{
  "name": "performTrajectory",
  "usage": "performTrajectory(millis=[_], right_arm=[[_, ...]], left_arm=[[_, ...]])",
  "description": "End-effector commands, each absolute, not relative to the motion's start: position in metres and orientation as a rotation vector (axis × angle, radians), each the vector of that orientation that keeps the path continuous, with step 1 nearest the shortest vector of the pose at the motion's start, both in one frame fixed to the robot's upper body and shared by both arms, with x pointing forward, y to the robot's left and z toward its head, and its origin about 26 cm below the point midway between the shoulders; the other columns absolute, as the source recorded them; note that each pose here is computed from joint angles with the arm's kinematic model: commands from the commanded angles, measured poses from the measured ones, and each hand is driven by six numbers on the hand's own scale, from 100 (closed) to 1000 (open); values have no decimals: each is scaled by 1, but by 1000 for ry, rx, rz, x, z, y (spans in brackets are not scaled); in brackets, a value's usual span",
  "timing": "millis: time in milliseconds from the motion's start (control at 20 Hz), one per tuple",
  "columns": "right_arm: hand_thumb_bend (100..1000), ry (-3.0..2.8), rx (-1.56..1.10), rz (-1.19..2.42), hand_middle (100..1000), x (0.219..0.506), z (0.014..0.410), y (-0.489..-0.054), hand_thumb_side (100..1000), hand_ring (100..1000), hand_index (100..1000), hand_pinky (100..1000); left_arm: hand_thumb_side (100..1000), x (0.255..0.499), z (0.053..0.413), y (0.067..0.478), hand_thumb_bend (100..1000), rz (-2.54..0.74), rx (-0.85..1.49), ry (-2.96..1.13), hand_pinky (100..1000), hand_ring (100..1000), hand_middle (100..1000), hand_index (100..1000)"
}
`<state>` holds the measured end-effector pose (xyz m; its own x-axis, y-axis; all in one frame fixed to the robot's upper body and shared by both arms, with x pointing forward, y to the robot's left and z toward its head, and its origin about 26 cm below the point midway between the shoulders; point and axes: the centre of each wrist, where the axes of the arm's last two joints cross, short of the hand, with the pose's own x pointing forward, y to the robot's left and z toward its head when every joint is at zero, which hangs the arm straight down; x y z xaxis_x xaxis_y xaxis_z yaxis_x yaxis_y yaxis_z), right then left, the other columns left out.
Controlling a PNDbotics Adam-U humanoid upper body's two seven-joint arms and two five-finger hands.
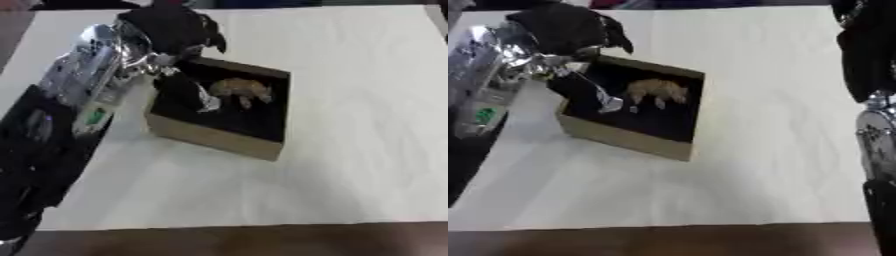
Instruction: Pick up objects on the table and place them in the box.
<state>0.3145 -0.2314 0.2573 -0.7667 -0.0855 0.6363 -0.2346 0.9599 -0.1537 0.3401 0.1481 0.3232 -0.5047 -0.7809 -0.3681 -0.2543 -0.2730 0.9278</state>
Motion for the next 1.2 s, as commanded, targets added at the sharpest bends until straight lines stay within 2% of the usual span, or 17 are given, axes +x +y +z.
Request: performTrajectory(millis=[50,200,550,900,950,1100,1200], right_arm=[[100,-2471,211,302,640,310,266,-235,970,824,955,965],[100,-2473,209,298,641,310,266,-236,967,825,955,965],[100,-2482,198,296,641,310,267,-237,963,825,954,964],[100,-2491,185,304,641,310,270,-239,964,826,953,964],[100,-2493,184,306,641,310,270,-239,965,826,952,964],[100,-2497,181,309,641,310,271,-239,966,826,952,964],[100,-2498,180,312,641,310,272,-238,967,826,952,965]], left_arm=[[777,327,347,166,449,-1705,1321,-1684,604,818,750,850],[778,324,353,178,469,-1636,1270,-1731,556,801,741,844],[798,316,368,215,476,-1444,1293,-1779,549,807,753,847],[775,325,368,245,532,-1402,1375,-1631,601,843,806,876],[740,329,366,249,606,-1422,1377,-1591,642,866,825,901],[703,341,364,262,670,-1474,1392,-1475,688,884,837,918],[672,349,363,270,626,-1505,1419,-1394,716,894,853,928]])
